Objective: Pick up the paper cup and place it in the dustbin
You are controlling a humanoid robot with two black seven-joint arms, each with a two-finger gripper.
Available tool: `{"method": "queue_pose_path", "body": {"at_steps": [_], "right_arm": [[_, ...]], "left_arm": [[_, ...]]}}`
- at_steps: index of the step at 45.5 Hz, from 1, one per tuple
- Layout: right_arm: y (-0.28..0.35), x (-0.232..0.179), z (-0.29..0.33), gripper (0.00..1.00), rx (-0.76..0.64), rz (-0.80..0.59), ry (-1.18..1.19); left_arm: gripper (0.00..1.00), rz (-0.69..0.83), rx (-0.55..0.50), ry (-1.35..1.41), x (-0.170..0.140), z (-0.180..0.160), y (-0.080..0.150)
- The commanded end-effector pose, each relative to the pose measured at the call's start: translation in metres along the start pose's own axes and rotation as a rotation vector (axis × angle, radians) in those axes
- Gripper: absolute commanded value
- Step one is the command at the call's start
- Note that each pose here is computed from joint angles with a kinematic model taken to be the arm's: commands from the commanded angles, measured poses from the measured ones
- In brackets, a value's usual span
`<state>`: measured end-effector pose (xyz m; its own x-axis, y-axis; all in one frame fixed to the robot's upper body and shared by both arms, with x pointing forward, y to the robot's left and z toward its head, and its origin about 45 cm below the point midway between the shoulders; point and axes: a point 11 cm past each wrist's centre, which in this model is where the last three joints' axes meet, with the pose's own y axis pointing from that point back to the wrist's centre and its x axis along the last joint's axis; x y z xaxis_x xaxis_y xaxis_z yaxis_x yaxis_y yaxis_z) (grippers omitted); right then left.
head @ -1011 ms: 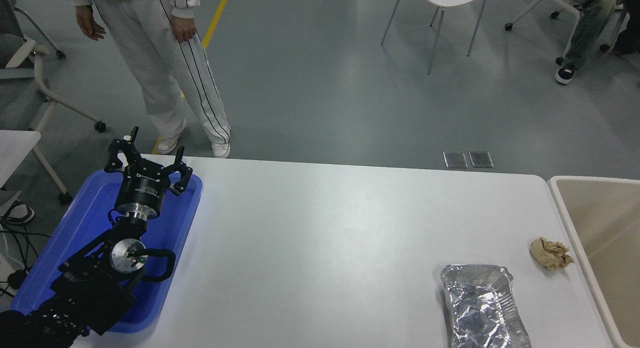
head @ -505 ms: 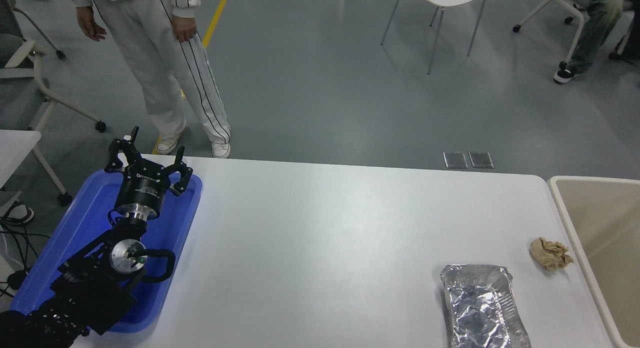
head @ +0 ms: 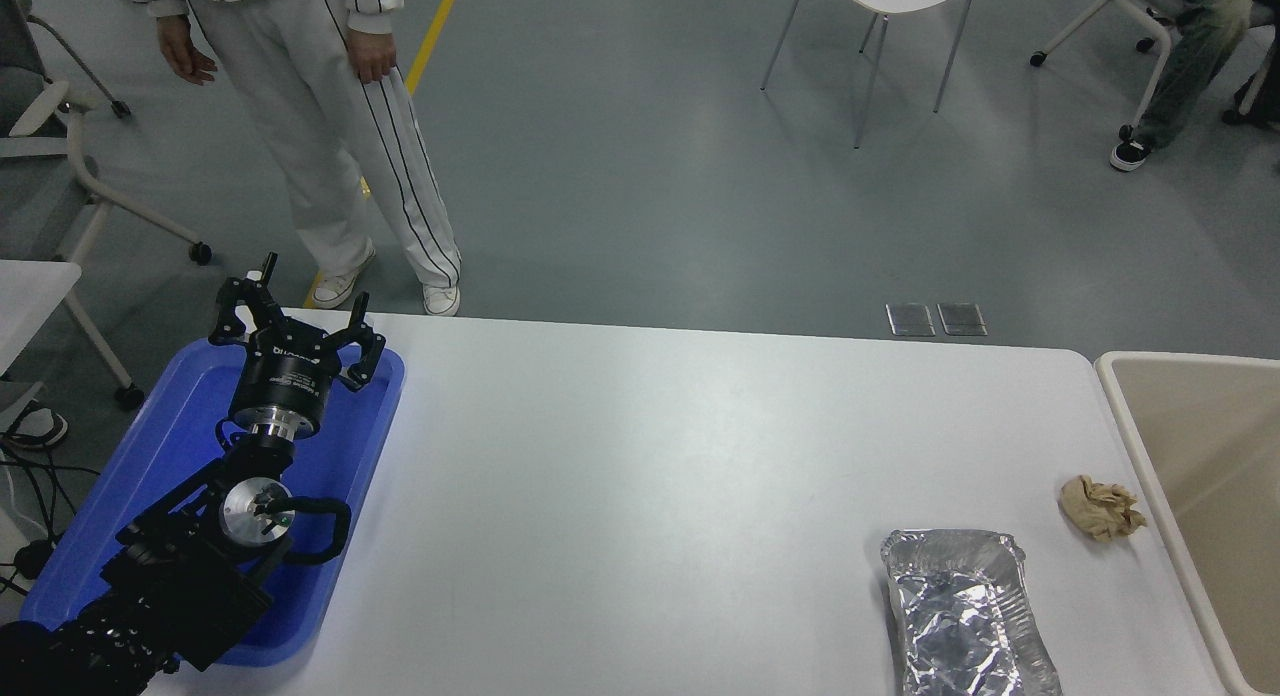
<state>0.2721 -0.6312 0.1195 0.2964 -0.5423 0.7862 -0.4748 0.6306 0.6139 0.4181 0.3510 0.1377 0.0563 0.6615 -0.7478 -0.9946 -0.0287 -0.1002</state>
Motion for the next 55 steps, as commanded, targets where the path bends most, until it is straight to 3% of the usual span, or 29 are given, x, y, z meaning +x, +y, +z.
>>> {"method": "queue_pose_path", "body": {"at_steps": [1,34,55], "right_arm": [[0.0,-0.001,-0.008,1.0,0.013,0.062,-0.007],[0.002,-0.002,-0.025,1.0,0.047,0.029,-0.032],[0.023,0.036,-0.051,1.0,0.143,-0.031,-0.26]], "left_arm": [[1.0,0.0,0.0,0.0,0.0,0.0,0.0],[1.0,0.0,0.0,0.0,0.0,0.0,0.0],[1.0,-0.001,0.002,0.001,0.0,0.0,0.0]]}}
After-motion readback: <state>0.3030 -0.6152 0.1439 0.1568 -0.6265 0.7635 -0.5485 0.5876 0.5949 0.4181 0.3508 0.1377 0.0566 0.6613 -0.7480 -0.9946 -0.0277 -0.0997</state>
